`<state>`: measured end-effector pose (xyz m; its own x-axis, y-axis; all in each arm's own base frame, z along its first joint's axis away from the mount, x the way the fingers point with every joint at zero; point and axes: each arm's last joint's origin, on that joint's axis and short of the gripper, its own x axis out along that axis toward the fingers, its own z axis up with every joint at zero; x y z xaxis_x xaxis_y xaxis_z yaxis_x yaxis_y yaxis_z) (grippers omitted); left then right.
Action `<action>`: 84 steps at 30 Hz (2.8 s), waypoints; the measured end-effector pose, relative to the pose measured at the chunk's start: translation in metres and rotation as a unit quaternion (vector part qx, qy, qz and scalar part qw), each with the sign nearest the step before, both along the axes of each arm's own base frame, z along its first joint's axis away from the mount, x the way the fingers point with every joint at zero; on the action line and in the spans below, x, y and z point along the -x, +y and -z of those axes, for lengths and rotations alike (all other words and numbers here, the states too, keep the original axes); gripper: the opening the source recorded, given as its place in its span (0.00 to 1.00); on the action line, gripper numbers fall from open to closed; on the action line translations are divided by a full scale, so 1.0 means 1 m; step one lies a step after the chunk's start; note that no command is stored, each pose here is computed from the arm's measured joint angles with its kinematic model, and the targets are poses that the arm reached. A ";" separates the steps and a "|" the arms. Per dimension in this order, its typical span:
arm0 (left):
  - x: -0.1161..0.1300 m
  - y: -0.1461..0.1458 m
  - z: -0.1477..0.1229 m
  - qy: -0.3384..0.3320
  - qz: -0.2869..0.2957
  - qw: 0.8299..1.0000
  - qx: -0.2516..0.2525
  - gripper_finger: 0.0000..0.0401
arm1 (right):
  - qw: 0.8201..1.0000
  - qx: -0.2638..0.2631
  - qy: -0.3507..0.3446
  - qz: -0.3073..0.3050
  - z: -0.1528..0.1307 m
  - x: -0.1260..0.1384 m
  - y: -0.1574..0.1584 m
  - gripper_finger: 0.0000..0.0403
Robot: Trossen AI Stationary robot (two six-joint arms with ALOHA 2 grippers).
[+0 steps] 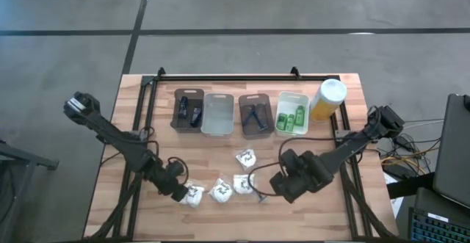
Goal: Pick & Place Travel size toiletries
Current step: Put the white cotton pack into the gray bin
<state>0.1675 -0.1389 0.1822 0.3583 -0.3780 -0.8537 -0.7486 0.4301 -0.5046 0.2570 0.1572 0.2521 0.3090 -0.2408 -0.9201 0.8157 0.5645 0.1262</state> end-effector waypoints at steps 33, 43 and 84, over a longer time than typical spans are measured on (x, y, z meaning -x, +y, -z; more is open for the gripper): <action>0.005 0.010 0.041 -0.100 -0.126 0.986 0.045 0.72 | 1.000 0.011 -0.016 0.003 0.001 0.006 0.009 0.81; 0.006 0.011 0.041 -0.132 -0.058 0.989 0.014 0.72 | 1.000 0.006 -0.019 0.020 0.001 0.005 0.006 0.74; -0.024 0.000 0.059 -0.251 0.089 0.963 -0.045 0.04 | 1.000 0.012 -0.012 0.010 0.001 -0.004 -0.006 0.66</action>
<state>0.1911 -0.1385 0.1236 0.6705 -0.4040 -0.6223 -0.3314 0.5874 -0.7384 0.2615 0.1508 0.2508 0.3257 -0.2690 -0.9064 0.8237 0.5514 0.1324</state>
